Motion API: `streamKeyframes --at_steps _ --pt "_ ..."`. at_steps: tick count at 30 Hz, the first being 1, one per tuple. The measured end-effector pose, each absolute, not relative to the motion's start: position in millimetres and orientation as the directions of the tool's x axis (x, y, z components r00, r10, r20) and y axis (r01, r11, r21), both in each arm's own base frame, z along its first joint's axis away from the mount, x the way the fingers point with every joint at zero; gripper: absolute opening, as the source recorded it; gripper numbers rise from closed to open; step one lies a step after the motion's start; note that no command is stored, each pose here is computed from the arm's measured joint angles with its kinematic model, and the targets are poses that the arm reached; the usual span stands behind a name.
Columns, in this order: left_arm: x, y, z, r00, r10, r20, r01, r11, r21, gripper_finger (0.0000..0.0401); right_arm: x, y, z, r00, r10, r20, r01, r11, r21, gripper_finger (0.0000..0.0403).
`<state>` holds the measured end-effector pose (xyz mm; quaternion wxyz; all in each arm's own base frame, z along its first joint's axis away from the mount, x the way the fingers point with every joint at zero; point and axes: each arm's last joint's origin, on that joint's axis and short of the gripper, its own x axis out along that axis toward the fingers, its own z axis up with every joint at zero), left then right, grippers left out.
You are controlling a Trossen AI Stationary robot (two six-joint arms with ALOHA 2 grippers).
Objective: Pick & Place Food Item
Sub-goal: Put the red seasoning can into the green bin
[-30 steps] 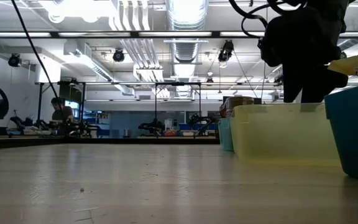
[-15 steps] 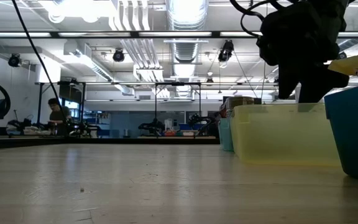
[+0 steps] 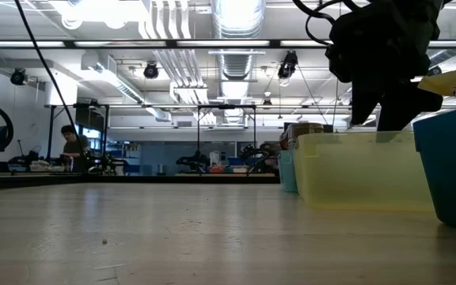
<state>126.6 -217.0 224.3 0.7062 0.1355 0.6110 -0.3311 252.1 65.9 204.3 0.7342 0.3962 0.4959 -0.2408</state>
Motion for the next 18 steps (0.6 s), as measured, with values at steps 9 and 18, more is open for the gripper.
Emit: streamKeyframes --at_steps 9,18 --pt "126.8 -217.4 223.9 0.035 -0.308 -0.951 0.629 0.746 -0.219 0.0216 252.6 66.1 204.4 0.397 0.041 -0.917 0.744 0.57 0.347 0.0302" --pt "127.9 -219.2 224.8 0.047 -0.328 -0.944 0.581 0.778 -0.241 0.0216 252.7 66.4 204.5 0.398 0.042 -0.916 0.745 0.568 0.35 0.0302"
